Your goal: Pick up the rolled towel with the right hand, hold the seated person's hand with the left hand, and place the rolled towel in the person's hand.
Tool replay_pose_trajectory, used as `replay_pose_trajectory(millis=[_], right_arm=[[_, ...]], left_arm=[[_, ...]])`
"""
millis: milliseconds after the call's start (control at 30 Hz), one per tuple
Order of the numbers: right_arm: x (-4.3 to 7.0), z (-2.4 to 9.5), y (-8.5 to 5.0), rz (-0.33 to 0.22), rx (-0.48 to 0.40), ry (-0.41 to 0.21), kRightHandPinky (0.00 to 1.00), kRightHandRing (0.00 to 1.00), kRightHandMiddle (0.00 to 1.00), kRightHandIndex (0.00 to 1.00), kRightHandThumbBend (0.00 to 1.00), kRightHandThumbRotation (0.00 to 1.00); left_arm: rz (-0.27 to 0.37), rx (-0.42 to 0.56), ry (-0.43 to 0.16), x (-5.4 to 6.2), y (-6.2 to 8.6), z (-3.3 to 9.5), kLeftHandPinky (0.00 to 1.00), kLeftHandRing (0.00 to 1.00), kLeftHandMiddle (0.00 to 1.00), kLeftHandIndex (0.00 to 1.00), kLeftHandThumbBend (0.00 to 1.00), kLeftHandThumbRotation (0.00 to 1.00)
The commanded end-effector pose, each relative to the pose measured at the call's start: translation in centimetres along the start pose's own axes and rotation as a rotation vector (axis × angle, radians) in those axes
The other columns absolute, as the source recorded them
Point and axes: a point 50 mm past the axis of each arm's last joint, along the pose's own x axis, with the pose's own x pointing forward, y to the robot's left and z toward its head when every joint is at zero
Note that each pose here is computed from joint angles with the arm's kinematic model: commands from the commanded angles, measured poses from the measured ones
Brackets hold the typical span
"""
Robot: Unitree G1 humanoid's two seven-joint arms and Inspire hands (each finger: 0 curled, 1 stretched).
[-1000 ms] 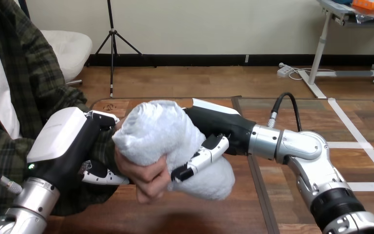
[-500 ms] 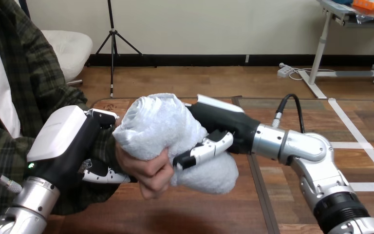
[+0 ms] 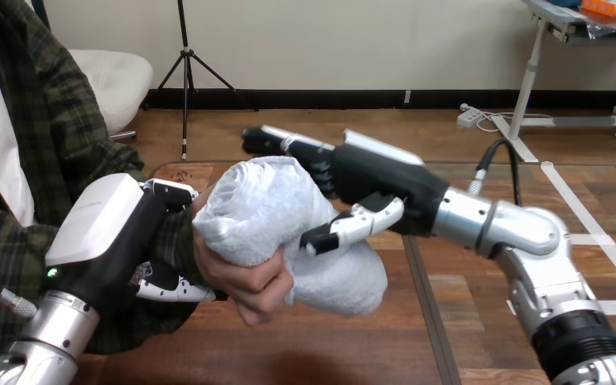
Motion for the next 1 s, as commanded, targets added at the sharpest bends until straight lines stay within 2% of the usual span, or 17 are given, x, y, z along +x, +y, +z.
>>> replay_pose_trajectory(millis=[0,967], right_arm=[[-0.8,1.5,-1.4,-0.06,-0.048,-0.045,1.0,1.0,1.0,1.0,1.0,0.44],[-4.1,1.4,-2.3,-0.165,-0.037,-0.088,1.0,1.0,1.0,1.0,1.0,0.49]], left_arm=[[0.004,-0.065,-0.076,0.9,-0.5,1.4,0.22,0.27,0.35,0.36,0.92,0.0],[0.008,-0.078,-0.086,0.8,-0.5,1.3,0.22,0.27,0.35,0.36,0.92,0.0]])
